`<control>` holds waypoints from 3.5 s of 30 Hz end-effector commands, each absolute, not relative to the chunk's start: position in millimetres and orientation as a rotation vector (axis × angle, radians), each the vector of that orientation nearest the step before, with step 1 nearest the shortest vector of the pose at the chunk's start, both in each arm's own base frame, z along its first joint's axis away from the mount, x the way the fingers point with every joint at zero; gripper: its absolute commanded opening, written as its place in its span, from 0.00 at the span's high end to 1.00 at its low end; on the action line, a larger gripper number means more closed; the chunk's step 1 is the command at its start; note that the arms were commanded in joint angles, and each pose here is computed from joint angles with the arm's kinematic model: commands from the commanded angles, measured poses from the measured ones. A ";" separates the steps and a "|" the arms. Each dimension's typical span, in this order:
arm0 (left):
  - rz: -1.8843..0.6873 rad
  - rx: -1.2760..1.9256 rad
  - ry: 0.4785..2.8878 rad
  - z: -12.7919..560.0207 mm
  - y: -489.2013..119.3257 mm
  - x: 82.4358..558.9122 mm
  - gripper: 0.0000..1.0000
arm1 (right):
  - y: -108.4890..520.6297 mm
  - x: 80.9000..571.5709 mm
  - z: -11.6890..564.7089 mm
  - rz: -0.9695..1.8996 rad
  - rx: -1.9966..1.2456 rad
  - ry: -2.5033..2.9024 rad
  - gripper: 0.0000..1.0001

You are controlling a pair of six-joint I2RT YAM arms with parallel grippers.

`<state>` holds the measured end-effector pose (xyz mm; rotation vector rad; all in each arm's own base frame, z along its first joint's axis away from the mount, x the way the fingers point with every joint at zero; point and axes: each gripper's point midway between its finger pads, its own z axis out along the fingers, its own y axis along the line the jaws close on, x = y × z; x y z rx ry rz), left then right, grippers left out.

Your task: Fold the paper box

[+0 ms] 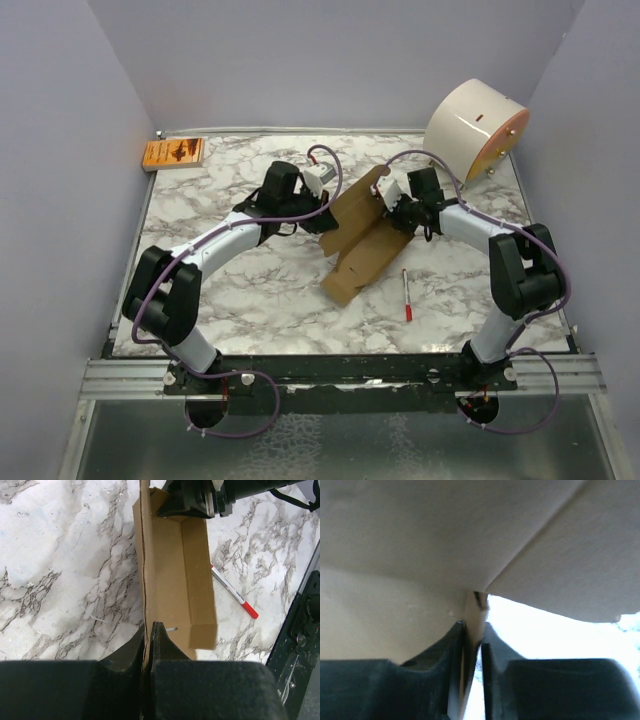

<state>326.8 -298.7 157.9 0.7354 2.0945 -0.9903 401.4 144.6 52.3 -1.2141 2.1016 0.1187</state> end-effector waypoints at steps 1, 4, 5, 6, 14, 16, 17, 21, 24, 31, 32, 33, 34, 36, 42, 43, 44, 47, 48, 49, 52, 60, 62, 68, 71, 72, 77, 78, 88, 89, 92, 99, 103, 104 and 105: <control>-0.963 0.747 2.009 185.8 -301.5 334.7 1.00 | 148.0 403.8 64.4 0.101 -1.232 2.048 0.71; -0.946 0.750 2.015 185.1 -299.9 335.7 1.00 | 149.8 402.4 70.9 0.119 -1.227 2.041 0.62; -0.938 0.751 2.016 185.4 -299.0 336.4 1.00 | 151.7 401.3 75.5 0.134 -1.221 2.033 0.61; -0.930 0.751 2.015 186.4 -298.2 336.7 1.00 | 153.1 399.9 79.6 0.151 -1.218 2.025 0.59; -0.876 0.776 2.000 192.4 -292.8 338.8 1.00 | 176.1 377.0 116.4 0.401 -1.262 1.949 0.40; -0.856 0.791 1.991 194.3 -291.1 339.4 1.00 | 178.0 373.2 125.6 0.428 -1.267 1.927 0.38; -0.846 0.800 1.987 195.1 -290.1 339.7 1.00 | 178.6 371.2 132.1 0.445 -1.265 1.911 0.37; -0.817 0.824 1.986 195.2 -286.7 339.5 1.00 | 176.2 359.2 155.6 0.546 -1.272 1.845 0.36; -0.802 0.833 2.008 189.7 -285.3 340.3 1.00 | 177.9 339.9 172.1 0.663 -1.303 1.758 0.36; -0.789 0.808 2.062 177.1 -282.6 341.0 1.00 | 153.4 308.9 182.4 0.993 -0.899 1.804 0.64; -0.786 0.794 2.069 176.4 -282.0 342.3 1.00 | 142.3 310.6 171.4 1.013 -0.761 1.858 0.77; -0.783 0.779 2.074 176.3 -282.0 343.7 1.00 | 131.3 316.6 166.4 1.031 -0.571 1.928 0.88; -0.777 0.763 2.086 174.5 -281.4 345.1 1.00 | 120.8 326.0 161.4 1.001 -0.438 1.956 0.92; -0.772 0.729 2.103 172.6 -280.8 347.6 1.00 | 110.1 334.6 143.9 0.963 -0.275 2.019 0.94; -0.799 0.682 2.121 172.0 -283.1 346.8 1.00 | 102.6 343.2 83.4 0.946 -0.041 2.232 0.96; -0.806 0.681 2.121 172.3 -284.3 346.2 1.00 | 103.7 345.2 74.1 0.923 -0.002 2.274 0.97; -0.816 0.682 2.118 173.1 -286.3 345.6 1.00 | 106.0 347.4 67.0 0.896 0.020 2.306 0.98; -0.848 0.686 2.111 176.0 -292.5 343.9 1.00 | 117.4 353.8 55.6 0.839 0.018 2.355 0.98; -0.859 0.688 2.113 175.7 -294.3 342.8 1.00 | 119.9 357.5 53.7 0.816 0.020 2.362 0.98; -0.870 0.689 2.116 175.4 -296.3 341.7 1.00 | 121.6 361.0 51.5 0.799 0.022 2.369 0.98; -0.911 0.710 2.119 172.8 -302.8 337.0 1.00 | 124.4 373.4 46.6 0.777 0.046 2.388 0.98; -1.050 0.804 2.119 165.0 -322.1 320.4 1.00 | 151.1 391.0 47.1 0.754 -0.049 2.396 0.98; -1.068 0.823 2.120 162.5 -324.9 317.9 1.00 | 154.9 390.6 46.4 0.744 -0.079 2.394 0.98; -1.155 0.882 2.112 156.4 -335.7 312.3 1.00 | 155.7 390.4 42.0 0.713 -0.135 2.397 0.98; -1.182 0.905 2.120 153.7 -339.0 311.2 1.00 | 153.3 393.1 42.8 0.674 -0.159 2.393 0.98; -1.171 0.907 2.127 152.5 -339.0 312.7 1.00 | 151.7 393.2 43.1 0.662 -0.163 2.392 0.98; -1.048 0.861 2.185 145.6 -329.1 325.1 1.00 | 142.4 388.5 46.0 0.588 -0.218 2.387 0.96; -1.018 0.851 2.191 145.9 -327.0 328.7 1.00 | 139.4 387.5 47.8 0.568 -0.235 2.381 0.95; -0.828 0.785 2.188 155.0 -311.7 353.5 1.00 | 101.4 401.2 99.9 0.346 -0.514 2.198 0.91; -0.826 0.787 2.184 156.3 -311.2 353.2 1.00 | 102.4 399.8 108.5 0.374 -0.559 2.165 0.90; -0.819 0.805 2.156 162.2 -310.2 352.8 1.00 | 118.7 386.6 133.0 0.490 -0.791 2.024 0.75; -0.825 0.833 2.111 171.2 -311.8 352.0 1.00 | 156.6 366.1 156.0 0.733 -1.022 1.788 0.20; -0.831 0.842 2.073 185.4 -311.5 350.2 1.00 | 152.5 368.1 132.1 0.737 -1.074 1.860 0.20; -0.832 0.845 2.066 187.3 -311.7 350.0 1.00 | 150.3 369.8 128.9 0.714 -1.072 1.866 0.20; -0.832 0.848 2.058 188.9 -311.9 350.2 1.00 | 148.4 371.3 126.7 0.696 -1.070 1.869 0.20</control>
